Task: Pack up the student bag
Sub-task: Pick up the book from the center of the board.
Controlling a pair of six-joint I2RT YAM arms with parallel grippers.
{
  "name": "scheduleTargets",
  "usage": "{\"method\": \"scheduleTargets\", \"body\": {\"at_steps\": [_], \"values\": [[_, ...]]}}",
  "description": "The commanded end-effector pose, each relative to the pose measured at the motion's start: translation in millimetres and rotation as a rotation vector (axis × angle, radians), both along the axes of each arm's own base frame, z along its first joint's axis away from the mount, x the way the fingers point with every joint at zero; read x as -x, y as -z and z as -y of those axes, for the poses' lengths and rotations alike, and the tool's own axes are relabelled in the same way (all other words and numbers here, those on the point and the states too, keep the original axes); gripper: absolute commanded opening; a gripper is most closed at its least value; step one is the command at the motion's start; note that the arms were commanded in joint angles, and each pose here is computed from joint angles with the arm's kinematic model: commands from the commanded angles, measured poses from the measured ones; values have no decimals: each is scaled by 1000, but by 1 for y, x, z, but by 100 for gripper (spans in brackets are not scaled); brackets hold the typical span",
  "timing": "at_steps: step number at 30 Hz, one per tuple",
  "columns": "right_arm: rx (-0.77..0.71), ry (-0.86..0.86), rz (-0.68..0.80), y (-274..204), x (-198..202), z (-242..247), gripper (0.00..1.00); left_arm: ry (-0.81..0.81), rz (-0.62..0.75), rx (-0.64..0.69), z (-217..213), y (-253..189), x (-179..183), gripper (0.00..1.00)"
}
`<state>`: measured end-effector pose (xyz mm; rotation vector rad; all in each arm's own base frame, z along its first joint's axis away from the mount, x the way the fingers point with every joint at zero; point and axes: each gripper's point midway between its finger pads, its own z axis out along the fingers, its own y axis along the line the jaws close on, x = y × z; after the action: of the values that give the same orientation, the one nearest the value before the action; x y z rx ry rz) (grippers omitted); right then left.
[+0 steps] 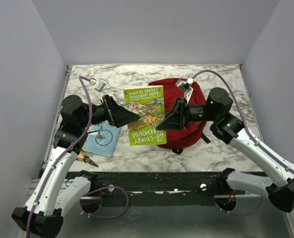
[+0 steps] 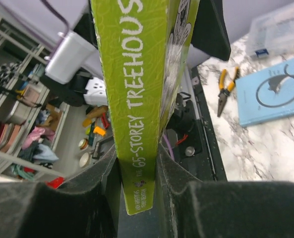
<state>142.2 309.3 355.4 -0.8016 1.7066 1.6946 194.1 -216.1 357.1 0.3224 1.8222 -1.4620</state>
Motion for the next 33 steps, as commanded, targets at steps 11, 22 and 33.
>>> {"method": "scheduleTargets", "body": {"at_steps": [11, 22, 33], "values": [[-168, -262, 102, -66, 38, 6, 0, 289, 80, 280, 7, -66, 83, 85], [-51, -9, -54, -59, -9, -9, 22, 176, 108, 332, 4, -76, 67, 19], [-501, 291, -368, -67, -45, 0, 98, -187, 194, 498, -22, -114, 17, 0]]}}
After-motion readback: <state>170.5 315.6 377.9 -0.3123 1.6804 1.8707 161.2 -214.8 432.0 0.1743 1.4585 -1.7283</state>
